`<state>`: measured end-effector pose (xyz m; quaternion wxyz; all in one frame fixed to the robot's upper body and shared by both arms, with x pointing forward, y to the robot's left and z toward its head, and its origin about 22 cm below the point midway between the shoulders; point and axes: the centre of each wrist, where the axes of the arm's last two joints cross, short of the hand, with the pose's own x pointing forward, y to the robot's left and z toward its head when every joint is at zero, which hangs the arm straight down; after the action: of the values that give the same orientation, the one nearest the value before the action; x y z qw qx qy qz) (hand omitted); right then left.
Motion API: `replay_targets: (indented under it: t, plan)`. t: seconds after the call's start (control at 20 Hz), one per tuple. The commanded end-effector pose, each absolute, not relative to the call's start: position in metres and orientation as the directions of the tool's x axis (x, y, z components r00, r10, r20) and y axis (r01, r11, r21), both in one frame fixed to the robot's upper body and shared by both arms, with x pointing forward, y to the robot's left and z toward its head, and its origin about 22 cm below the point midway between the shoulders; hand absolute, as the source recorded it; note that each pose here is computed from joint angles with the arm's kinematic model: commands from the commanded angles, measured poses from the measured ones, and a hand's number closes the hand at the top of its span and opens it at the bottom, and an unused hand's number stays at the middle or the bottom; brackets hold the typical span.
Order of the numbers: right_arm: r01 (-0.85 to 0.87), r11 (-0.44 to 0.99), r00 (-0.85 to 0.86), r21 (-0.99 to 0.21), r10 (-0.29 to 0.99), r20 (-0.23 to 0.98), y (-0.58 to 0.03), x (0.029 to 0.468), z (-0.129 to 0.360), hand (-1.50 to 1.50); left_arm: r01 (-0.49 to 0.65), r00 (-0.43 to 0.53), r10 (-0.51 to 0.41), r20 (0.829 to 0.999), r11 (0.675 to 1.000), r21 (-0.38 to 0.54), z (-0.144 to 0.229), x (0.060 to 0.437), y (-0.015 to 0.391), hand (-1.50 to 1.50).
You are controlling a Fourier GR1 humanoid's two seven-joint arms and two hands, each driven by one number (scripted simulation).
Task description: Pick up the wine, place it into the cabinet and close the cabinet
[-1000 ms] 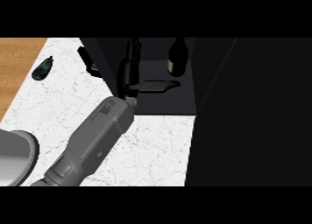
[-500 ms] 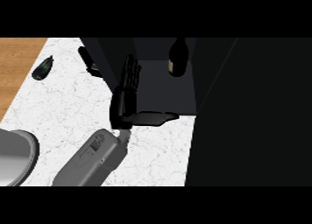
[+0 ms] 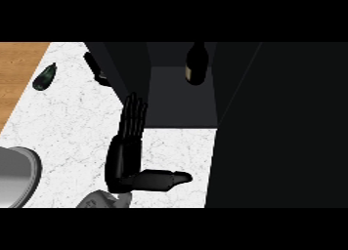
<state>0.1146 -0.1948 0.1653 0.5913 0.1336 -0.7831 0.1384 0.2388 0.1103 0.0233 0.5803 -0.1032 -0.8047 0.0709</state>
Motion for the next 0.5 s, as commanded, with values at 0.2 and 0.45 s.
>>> replay_targets:
  t: [0.2,0.45]
  plan:
    - [-0.645,0.742,-0.255,-0.179,0.012,0.967,-0.193,0.078,0.194,1.5,0.056,-0.329,0.236,0.914,0.971,-0.231,0.03,0.198,0.132,-1.5]
    - [-0.75,0.65,-0.208,-0.121,-0.057,0.977,-0.18,0.064,0.197,1.5,0.045,-0.327,0.213,0.921,0.977,-0.21,0.026,0.18,0.181,-1.5]
